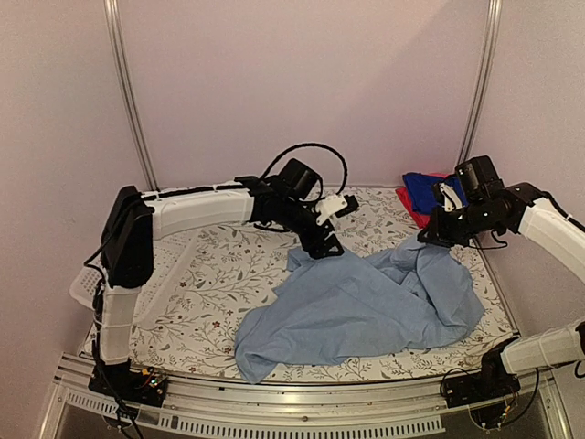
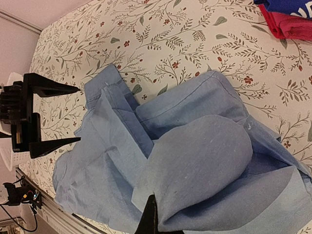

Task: Fold and stack the mixed laundry pile
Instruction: Adjust the crumpled shirt at the center of the board.

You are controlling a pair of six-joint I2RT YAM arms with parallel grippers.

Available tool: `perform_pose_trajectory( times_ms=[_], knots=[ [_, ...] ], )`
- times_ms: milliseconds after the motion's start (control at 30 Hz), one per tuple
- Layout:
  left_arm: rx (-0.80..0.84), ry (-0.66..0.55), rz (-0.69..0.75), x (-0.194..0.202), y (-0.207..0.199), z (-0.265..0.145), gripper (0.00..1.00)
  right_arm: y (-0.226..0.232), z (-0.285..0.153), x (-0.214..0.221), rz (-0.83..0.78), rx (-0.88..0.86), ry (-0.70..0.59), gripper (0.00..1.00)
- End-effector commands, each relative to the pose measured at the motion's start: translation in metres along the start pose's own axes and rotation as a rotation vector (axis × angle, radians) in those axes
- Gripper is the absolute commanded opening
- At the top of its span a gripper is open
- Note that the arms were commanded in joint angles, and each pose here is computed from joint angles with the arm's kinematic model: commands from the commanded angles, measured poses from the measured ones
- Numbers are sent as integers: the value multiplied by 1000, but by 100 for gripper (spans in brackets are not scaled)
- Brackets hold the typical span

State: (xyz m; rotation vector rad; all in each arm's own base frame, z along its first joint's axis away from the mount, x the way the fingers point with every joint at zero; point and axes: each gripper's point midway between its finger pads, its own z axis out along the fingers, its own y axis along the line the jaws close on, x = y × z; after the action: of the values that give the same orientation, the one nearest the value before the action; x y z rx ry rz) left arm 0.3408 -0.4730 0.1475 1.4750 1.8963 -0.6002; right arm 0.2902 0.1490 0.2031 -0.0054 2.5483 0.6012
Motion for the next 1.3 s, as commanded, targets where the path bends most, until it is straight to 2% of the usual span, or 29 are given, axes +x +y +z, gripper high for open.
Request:
perform_pose_trajectory(
  times_ms=[0,267,400,500,667,733,967,1133,1167,1267],
  knots=[
    [66,69,244,17,4,13,80,2,-7,-5,-33,-6,-13,0],
    [106,-1,319,12,28,37,84,-4,-9,-5,-60,37,6,0],
    [126,-33,326,15,34,55,99,-6,-10,-6,-72,50,13,0],
    [151,-58,336,15,32,64,99,-9,-7,-7,-70,57,22,0],
    [209,-70,326,26,26,70,91,-10,-5,-10,-64,60,21,0],
    [233,-82,319,28,25,70,82,-11,-4,-10,-62,60,24,0],
    [278,-78,300,36,17,68,42,-12,-1,-13,-64,62,32,0],
    [280,-32,302,46,12,61,3,-14,-5,-21,-48,65,9,0],
    [271,-24,304,46,13,58,0,-14,-6,-23,-45,63,1,0],
    [227,-47,268,25,20,41,0,-10,-16,-39,-34,46,-47,0]
  ],
)
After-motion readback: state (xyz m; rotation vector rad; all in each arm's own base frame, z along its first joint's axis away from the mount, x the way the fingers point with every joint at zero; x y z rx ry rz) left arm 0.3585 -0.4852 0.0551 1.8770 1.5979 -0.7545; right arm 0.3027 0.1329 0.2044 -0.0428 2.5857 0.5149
